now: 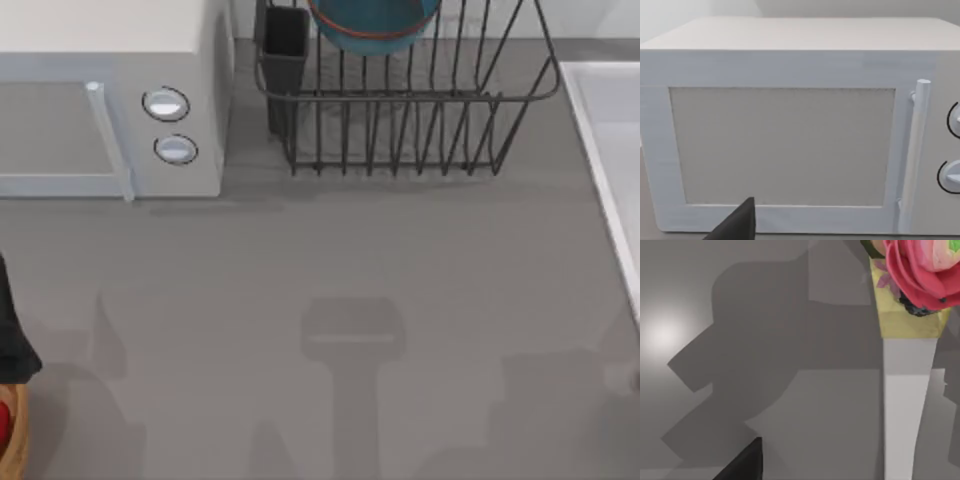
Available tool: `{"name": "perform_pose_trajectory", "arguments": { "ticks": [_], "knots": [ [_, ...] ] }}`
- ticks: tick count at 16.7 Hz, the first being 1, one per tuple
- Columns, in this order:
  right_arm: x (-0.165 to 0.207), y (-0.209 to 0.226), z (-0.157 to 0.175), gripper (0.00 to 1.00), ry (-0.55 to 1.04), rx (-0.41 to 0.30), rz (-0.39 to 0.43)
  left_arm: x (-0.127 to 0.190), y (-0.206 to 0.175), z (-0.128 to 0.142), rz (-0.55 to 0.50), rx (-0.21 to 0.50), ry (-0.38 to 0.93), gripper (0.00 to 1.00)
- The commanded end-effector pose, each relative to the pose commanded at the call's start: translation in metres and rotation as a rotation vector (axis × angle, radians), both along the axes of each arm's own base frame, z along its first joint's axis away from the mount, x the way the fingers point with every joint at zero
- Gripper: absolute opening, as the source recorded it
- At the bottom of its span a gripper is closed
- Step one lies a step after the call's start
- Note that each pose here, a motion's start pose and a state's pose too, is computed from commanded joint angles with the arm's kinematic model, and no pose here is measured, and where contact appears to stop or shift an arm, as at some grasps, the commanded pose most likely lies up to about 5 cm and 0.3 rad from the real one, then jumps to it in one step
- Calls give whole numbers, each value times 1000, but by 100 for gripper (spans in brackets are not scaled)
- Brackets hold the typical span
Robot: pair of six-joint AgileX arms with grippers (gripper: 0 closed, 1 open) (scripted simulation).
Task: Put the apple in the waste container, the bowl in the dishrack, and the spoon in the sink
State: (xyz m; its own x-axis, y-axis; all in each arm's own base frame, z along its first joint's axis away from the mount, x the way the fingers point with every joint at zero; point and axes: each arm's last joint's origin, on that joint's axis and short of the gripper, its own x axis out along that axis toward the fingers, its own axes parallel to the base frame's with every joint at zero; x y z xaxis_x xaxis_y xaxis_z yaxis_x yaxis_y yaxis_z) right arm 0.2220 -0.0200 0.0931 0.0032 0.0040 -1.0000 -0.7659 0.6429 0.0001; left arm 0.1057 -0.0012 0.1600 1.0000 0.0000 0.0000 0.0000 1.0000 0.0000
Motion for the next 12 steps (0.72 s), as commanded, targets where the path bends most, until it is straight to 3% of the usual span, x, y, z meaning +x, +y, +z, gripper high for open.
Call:
{"name": "perform_pose_trajectory", "arguments": {
  "ticks": [1, 12],
  "knots": [
    [0, 0, 0, 100, 0, 0, 0, 0, 0, 0, 0, 0, 0, 100],
    [0, 0, 0, 17, 0, 0, 0, 0, 0, 0, 0, 0, 0, 100]
  ]
}}
